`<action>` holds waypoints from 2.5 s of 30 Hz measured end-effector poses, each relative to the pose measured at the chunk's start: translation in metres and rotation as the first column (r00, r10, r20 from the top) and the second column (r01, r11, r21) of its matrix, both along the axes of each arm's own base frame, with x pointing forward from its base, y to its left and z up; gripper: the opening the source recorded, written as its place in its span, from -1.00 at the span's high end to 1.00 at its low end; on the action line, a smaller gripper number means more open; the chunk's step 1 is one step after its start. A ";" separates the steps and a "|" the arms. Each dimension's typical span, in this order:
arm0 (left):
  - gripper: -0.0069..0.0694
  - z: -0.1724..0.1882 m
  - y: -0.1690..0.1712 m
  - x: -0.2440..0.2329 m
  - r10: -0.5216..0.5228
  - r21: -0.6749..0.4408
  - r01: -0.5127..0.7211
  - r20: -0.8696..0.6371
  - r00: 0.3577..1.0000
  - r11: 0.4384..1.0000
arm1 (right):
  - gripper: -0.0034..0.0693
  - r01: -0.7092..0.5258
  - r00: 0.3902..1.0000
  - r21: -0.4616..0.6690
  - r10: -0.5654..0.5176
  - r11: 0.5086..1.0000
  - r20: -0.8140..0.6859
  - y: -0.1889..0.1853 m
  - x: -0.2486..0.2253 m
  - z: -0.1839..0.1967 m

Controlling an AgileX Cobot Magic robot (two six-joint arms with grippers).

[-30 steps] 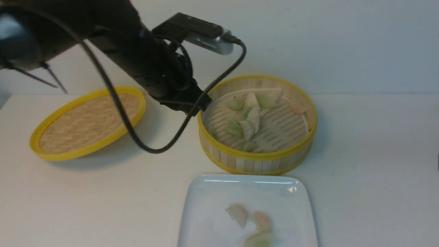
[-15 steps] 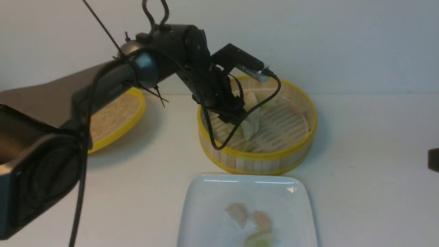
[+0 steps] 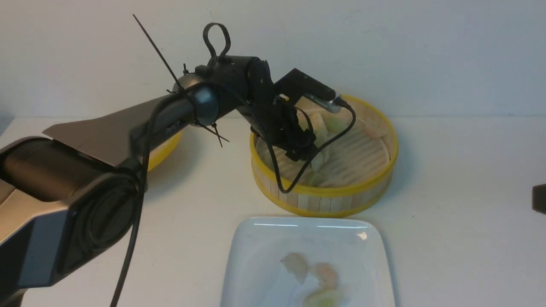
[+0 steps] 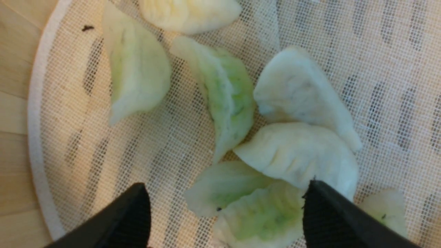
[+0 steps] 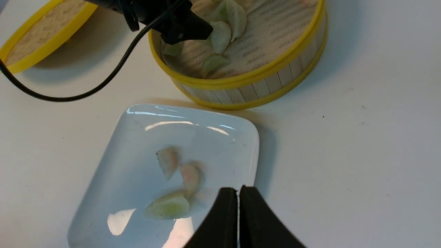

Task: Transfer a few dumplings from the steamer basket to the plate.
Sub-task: Use the left arm to grab a dumpling from the steamer, then use the left arm to put the dumpling into the plate

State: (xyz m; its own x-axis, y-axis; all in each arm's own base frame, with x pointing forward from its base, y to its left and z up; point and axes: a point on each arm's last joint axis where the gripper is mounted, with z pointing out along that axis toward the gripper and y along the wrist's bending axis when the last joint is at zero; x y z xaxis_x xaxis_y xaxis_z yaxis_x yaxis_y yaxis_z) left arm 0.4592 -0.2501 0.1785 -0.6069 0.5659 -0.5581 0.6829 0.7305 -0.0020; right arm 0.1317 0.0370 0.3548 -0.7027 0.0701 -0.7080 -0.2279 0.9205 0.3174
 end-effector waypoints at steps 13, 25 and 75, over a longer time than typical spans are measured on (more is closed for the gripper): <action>0.80 0.008 -0.004 -0.008 -0.010 -0.026 0.008 -0.059 0.998 1.000 | 0.91 -0.007 1.000 -0.008 0.007 1.000 0.004 0.000 0.000 0.000; 0.84 0.047 -0.002 -0.019 -0.024 -0.054 0.023 -0.017 1.000 0.998 | 0.91 -0.017 1.000 -0.017 0.018 1.000 0.007 0.000 0.000 0.000; 0.45 0.175 0.062 -0.075 0.004 -0.041 -0.007 -0.071 0.997 0.999 | 0.91 -0.022 1.000 -0.019 0.022 1.000 0.008 0.000 0.000 0.000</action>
